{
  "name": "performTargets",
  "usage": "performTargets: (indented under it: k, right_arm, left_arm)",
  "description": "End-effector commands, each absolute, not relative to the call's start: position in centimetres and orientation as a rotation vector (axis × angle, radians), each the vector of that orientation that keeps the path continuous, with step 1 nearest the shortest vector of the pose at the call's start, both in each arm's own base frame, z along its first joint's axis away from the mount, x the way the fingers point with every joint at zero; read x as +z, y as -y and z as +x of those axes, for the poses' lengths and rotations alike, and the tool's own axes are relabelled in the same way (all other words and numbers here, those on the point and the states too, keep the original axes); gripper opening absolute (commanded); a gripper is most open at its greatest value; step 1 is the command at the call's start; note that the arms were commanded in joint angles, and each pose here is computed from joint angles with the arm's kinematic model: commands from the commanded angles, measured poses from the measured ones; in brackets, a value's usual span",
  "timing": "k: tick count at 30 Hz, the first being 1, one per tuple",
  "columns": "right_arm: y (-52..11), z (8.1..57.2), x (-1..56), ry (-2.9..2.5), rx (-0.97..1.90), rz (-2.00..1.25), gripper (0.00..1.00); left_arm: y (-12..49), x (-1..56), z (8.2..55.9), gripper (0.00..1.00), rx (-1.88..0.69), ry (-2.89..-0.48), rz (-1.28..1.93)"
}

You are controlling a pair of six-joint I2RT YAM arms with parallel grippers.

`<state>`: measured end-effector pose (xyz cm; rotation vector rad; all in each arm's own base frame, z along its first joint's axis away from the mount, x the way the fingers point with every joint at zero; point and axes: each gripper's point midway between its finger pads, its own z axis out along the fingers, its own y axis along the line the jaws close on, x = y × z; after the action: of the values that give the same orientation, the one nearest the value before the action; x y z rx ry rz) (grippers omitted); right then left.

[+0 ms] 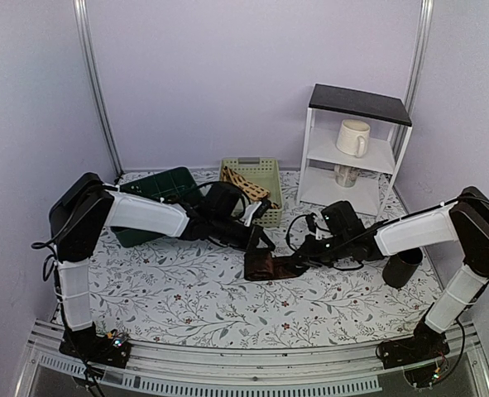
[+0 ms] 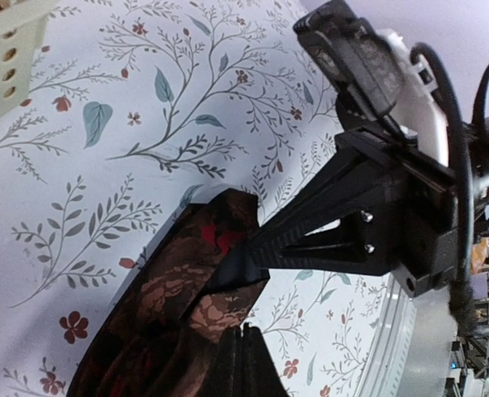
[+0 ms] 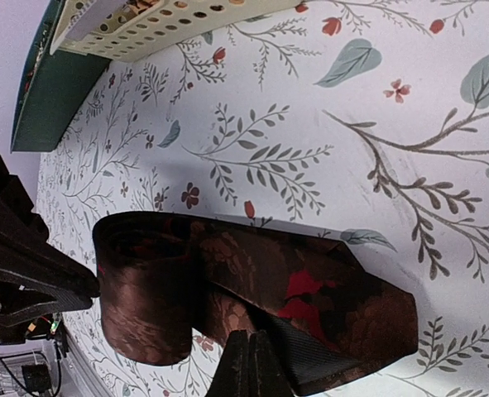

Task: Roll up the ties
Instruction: Roll the tie at the center of the board.

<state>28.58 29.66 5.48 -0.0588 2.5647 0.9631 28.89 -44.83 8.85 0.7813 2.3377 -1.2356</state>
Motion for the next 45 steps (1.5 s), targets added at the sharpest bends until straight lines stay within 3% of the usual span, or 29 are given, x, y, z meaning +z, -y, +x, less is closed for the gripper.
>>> performTargets:
  k: [1,7,16,23,30,39,45]
  right_arm:
    - [-31.5,28.7,8.8,-2.482,1.075,-0.094,0.00]
    - [-34.2,28.2,9.8,-2.473,1.117,-0.134,0.18]
    - [-35.6,27.7,7.2,-2.610,0.987,-0.166,0.27]
    - [-36.2,27.5,5.4,-2.680,0.933,-0.219,0.28]
    - [-35.2,27.9,3.9,-2.700,0.826,-0.251,0.19]
    - [-34.8,28.2,2.9,-2.691,0.812,-0.255,0.17]
    - [-34.0,28.4,2.6,-2.686,0.817,-0.226,0.17]
  left_arm:
    - [44.1,12.3,29.5,0.00,-1.167,-2.284,0.751]
    - [40.2,11.8,31.1,0.02,-1.048,-2.324,0.623]
    - [35.6,6.3,30.3,0.00,-1.018,-2.478,0.515]
    - [35.1,3.1,29.4,0.00,-1.046,-2.530,0.486]
    - [35.7,1.9,28.5,0.00,-1.130,-2.547,0.503]
    - [36.4,-0.2,28.1,0.00,-1.181,-2.544,0.481]
    - [37.8,1.1,28.2,0.00,-1.270,-2.481,0.535]
